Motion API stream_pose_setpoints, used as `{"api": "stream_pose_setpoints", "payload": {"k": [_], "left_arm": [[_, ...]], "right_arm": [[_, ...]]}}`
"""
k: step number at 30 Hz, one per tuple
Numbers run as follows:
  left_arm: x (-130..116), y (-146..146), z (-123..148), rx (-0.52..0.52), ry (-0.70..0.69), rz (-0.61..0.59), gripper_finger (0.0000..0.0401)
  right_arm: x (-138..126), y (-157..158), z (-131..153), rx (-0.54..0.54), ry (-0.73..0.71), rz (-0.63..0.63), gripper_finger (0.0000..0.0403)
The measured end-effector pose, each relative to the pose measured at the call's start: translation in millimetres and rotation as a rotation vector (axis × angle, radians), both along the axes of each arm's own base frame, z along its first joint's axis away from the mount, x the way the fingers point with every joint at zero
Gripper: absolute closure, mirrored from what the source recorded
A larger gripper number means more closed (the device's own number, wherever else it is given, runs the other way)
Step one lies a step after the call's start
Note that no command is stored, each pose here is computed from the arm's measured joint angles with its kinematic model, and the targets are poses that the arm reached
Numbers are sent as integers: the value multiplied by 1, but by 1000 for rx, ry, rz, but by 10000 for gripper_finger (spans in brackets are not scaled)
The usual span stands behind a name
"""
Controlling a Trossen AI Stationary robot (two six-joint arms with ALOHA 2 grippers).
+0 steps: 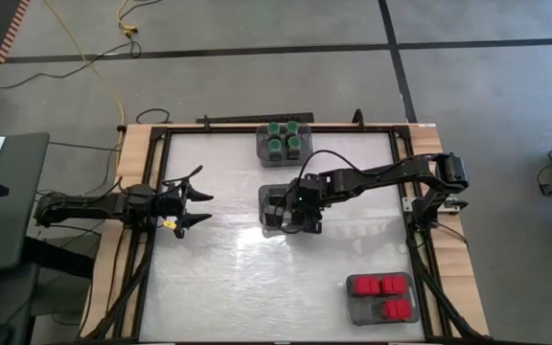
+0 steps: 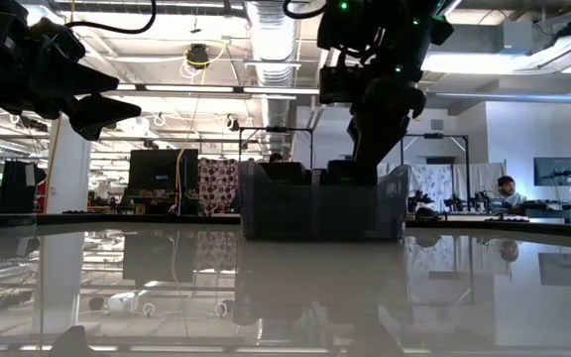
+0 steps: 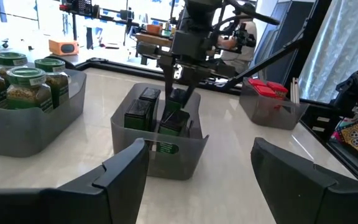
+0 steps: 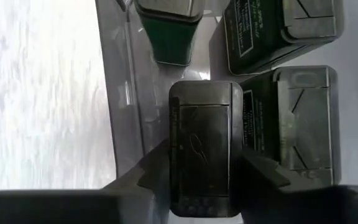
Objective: Sort spices by type
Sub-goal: Put the black seasoning can into the middle left black bin
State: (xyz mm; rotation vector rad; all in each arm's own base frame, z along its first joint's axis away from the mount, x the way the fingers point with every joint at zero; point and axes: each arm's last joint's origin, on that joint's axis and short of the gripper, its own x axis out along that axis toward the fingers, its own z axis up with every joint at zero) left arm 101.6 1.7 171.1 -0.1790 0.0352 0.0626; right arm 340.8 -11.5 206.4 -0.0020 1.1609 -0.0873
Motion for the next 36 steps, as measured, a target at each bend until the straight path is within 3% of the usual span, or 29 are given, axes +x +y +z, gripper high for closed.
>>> {"api": "stream_pose_setpoints", "payload": {"k": [7, 20, 36], "left_arm": [[0, 0, 0, 0, 0, 0, 131], [0, 0, 0, 0, 0, 0, 131], [0, 0, 0, 0, 0, 0, 131]], "right_arm": [[0, 1, 0, 0, 0, 2, 192], [-1, 0, 0, -19, 12, 48, 226], [-1, 0, 1, -16, 11, 42, 209]]}}
